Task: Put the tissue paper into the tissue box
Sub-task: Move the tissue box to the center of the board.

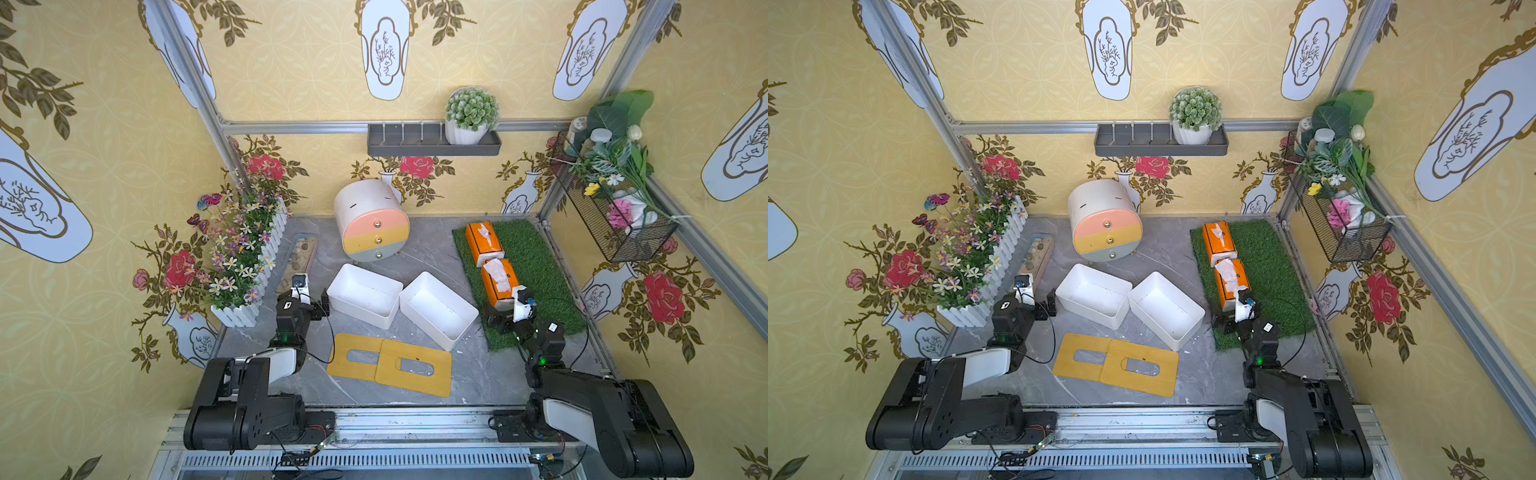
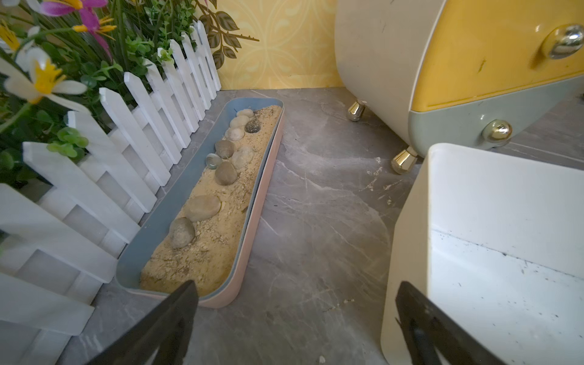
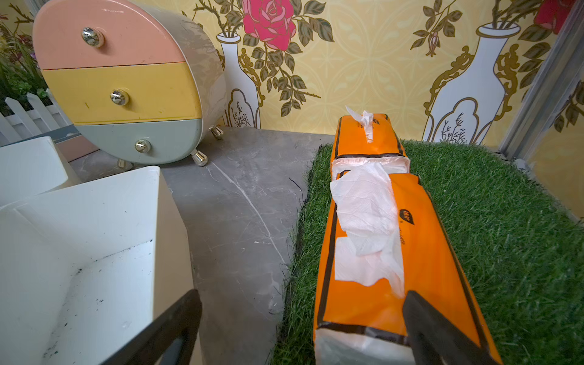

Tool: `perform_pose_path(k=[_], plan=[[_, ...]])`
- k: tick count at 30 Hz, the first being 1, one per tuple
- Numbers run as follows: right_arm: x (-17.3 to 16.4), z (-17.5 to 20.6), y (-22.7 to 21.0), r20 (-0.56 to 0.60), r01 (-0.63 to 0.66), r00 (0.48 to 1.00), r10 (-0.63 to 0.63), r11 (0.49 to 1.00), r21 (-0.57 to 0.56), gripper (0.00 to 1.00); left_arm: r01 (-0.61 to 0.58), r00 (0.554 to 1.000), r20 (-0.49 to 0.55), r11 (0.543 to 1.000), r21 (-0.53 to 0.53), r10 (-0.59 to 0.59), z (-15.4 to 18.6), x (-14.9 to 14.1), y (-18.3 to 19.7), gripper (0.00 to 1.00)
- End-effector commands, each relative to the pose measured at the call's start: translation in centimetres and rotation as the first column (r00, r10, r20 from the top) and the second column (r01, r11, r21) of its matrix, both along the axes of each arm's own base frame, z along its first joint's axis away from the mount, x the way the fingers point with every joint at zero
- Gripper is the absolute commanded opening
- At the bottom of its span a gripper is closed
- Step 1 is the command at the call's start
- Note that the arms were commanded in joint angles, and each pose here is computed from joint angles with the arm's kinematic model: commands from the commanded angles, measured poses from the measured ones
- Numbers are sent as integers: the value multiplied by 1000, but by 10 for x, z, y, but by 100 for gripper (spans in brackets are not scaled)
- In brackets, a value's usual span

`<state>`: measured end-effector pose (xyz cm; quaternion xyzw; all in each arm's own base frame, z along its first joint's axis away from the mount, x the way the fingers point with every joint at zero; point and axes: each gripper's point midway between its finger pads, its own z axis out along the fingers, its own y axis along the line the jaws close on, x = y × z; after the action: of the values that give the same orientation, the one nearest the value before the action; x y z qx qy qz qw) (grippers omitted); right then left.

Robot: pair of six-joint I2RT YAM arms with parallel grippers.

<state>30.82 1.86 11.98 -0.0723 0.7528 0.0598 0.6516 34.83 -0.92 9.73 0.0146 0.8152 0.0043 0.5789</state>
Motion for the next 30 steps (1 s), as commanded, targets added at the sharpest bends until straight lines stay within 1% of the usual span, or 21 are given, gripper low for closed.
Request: perform_pose_path(k=[1, 30], plan=[[-1, 3, -1, 19, 6, 1000, -5, 1000, -3, 100, 6, 1000, 5, 1000, -2, -6, 1, 1, -1, 100], [0, 3, 0, 19, 7, 1000, -7, 1000, -4, 100, 6, 1000, 10, 1000, -3, -6, 2, 0, -1, 100]])
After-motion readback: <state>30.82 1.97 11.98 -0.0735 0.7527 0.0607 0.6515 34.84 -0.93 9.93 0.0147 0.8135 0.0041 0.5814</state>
